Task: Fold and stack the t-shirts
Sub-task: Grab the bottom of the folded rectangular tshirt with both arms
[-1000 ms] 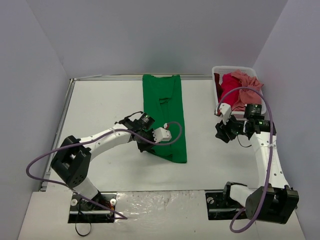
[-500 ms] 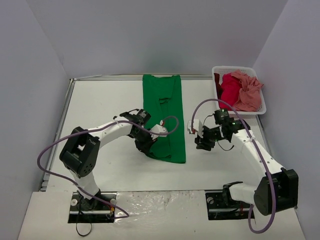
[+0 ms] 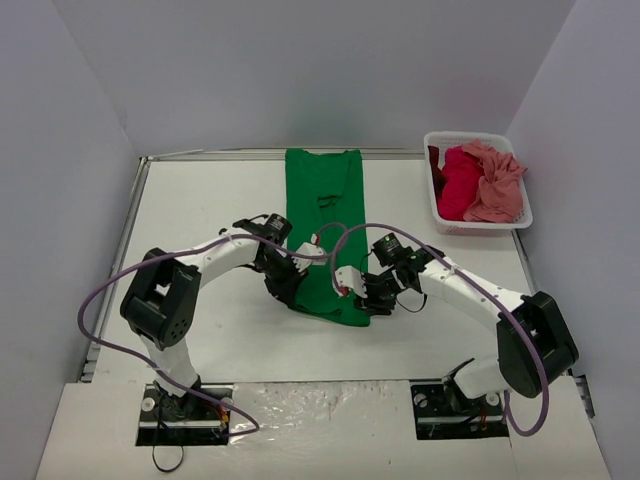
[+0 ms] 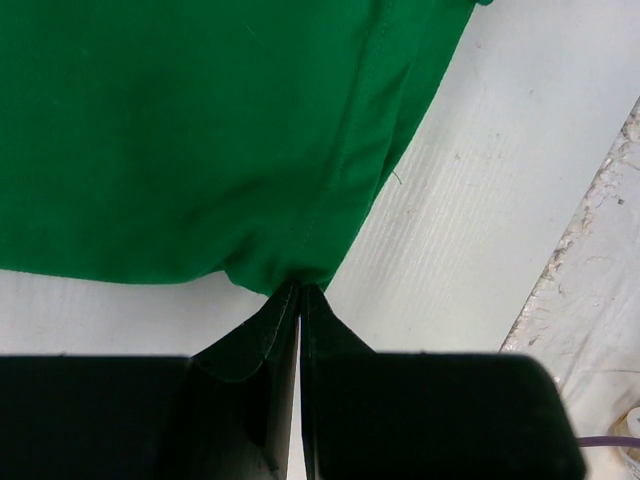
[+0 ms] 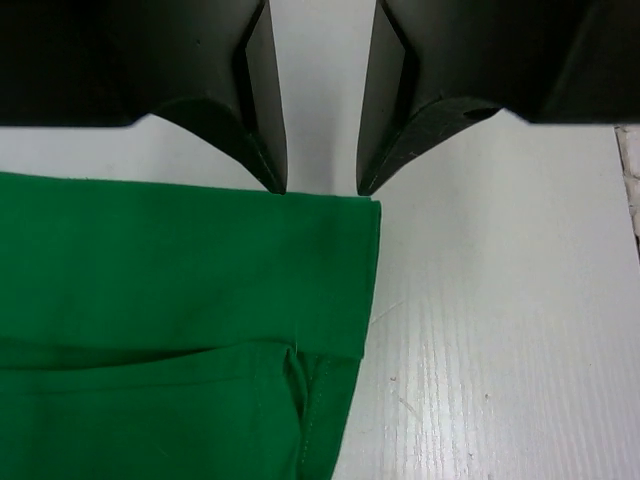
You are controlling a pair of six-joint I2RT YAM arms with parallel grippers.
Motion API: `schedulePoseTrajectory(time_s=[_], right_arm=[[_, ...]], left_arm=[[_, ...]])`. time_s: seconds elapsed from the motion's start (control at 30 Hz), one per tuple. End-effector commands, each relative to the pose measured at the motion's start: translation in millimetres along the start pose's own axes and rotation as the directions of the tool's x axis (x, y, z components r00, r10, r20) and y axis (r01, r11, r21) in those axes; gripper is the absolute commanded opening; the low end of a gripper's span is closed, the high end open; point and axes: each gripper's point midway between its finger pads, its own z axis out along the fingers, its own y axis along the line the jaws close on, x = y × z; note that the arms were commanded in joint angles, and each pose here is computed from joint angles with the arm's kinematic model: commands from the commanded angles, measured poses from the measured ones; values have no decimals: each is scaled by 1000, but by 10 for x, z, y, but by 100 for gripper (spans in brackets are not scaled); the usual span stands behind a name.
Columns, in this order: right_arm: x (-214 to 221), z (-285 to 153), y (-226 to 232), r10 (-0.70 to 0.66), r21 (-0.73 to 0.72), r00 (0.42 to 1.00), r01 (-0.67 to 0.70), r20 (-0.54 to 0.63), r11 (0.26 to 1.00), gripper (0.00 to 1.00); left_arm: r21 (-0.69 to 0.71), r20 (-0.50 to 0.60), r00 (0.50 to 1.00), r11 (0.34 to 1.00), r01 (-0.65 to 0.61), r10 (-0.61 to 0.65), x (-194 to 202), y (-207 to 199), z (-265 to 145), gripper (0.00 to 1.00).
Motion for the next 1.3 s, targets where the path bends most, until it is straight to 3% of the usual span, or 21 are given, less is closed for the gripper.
schedulePoseTrajectory(time_s=[0.0,0.6,1.17,1.27], right_arm=[[29,78,2,15,-10,999,-15,-40,1000,30],[129,307,219,2,-101,991,-15,-135,995,29],[336,555,380,-26,-144,965,-12,-262,990,34],[375,608,391,-28,-131,958,-10,-285,991,22]], left_arm=[[17,40,999,1000,-3,3,-100,-53,-122,2],[27,54,998,999,18,-19,-83,6,-96,2],[44,60,997,998,41,-44,-72,32,-75,2],[48,63,997,998,47,-50,-62,37,-80,3]])
